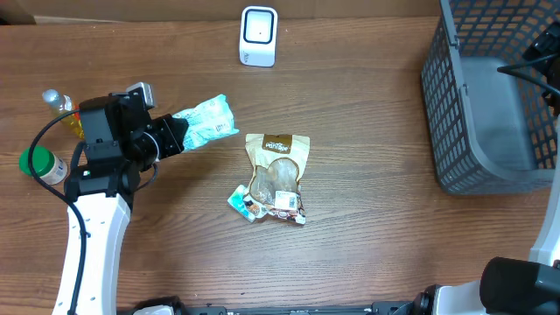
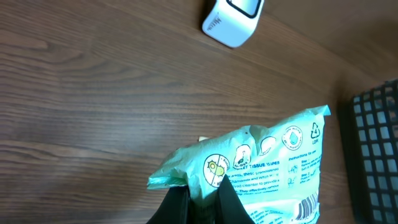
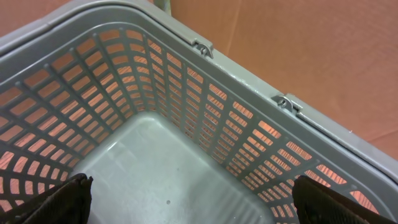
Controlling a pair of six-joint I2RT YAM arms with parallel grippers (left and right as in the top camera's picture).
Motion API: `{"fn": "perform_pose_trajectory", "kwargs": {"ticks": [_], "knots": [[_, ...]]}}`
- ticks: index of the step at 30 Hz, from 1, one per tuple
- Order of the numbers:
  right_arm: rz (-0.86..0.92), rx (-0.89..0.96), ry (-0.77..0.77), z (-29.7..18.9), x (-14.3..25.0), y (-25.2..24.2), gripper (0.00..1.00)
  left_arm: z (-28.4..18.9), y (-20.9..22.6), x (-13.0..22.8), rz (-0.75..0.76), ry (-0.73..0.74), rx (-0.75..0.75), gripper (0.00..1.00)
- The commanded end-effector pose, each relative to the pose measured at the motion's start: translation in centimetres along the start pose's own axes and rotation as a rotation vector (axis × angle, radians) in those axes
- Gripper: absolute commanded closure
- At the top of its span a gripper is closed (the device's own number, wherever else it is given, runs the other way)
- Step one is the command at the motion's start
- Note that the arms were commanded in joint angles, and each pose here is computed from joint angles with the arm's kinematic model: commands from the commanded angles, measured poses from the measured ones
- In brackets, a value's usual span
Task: Scan the item barcode
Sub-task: 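Lift the mint-green packet with the left gripper, then raise the packet up to the white scanner with the left gripper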
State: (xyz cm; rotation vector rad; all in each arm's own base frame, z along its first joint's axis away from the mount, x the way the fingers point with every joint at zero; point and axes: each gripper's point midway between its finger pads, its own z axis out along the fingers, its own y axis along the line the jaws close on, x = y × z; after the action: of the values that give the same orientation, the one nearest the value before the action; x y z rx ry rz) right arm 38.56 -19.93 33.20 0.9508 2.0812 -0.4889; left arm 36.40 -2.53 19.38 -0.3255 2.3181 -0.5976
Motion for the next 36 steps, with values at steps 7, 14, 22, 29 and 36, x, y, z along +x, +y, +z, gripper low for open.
{"fn": "perform_pose_trajectory", "kwargs": {"ticks": [7,14,22,29,36], "knots": [[0.001,0.01,-0.015,-0.2,-0.4,-0.2,0.0,-6.7,-3.0,-10.2,0.062,-0.271,-0.111,0.96],[0.001,0.01,-0.015,-0.2,-0.4,-0.2,0.0,-11.8,-7.5,-18.3,0.161,-0.597,-0.035,0.96],[0.001,0.01,-0.015,-0.2,-0.4,-0.2,0.0,-13.8,-7.3,-22.4,0.172,-0.803,-0.089,0.96],[0.001,0.01,-0.015,-0.2,-0.4,-0.2,0.0,-11.8,-6.9,-22.0,0.321,-0.746,-0.165,0.96],[0.001,0.01,-0.015,-0.2,-0.4,-0.2,0.0,-7.9,-8.1,-21.3,0.489,-0.568,-0.297,0.96]]}}
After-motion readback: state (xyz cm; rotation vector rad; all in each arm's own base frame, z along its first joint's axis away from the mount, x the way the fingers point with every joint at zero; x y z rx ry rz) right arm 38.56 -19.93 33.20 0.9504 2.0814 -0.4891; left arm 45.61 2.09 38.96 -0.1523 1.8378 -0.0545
